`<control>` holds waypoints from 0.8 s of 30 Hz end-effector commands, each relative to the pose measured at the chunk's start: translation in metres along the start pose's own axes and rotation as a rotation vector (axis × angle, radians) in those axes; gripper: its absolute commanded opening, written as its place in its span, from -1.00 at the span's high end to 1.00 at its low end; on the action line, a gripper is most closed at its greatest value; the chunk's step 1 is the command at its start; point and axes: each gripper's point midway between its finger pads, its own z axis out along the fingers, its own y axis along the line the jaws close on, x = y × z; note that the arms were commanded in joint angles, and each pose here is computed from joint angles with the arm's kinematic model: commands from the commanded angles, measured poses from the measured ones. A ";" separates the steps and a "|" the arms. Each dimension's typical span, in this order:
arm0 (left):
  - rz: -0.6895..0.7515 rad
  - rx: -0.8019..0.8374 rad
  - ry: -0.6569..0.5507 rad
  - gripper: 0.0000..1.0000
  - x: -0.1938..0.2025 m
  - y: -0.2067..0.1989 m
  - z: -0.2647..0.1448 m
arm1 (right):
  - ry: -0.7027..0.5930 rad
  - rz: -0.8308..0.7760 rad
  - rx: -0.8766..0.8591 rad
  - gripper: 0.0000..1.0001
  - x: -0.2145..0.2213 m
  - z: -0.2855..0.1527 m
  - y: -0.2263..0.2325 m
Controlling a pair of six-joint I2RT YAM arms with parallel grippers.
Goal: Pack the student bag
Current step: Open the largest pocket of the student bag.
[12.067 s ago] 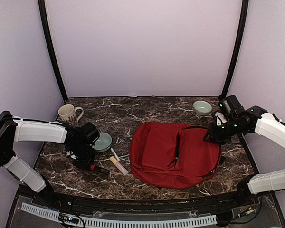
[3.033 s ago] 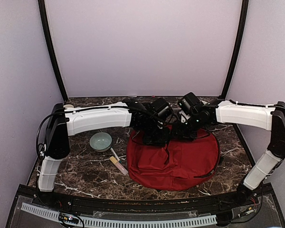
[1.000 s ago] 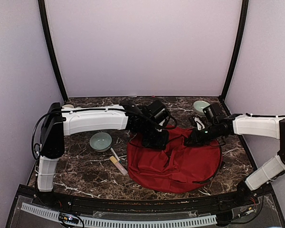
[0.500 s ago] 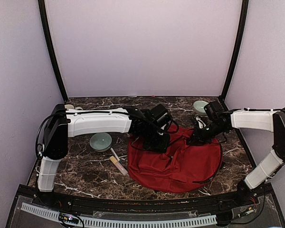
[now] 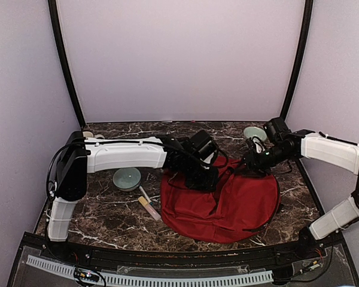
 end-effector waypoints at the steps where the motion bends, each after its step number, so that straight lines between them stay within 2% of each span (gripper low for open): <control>1: 0.035 0.046 0.024 1.00 0.008 -0.009 0.005 | -0.014 0.045 0.016 -0.04 0.007 -0.014 0.023; 5: 0.047 0.066 0.027 1.00 0.008 -0.012 0.006 | -0.040 0.133 0.139 -0.17 0.017 -0.015 0.019; 8: 0.046 0.069 0.035 1.00 0.011 -0.011 0.007 | -0.040 0.207 0.214 -0.17 0.024 -0.011 0.017; 14: 0.038 0.080 0.056 1.00 0.016 -0.011 0.009 | -0.039 0.235 0.291 -0.17 0.022 0.003 0.021; 24: 0.036 0.090 0.057 1.00 0.017 -0.011 0.011 | 0.135 0.181 0.353 -0.02 0.033 0.056 0.021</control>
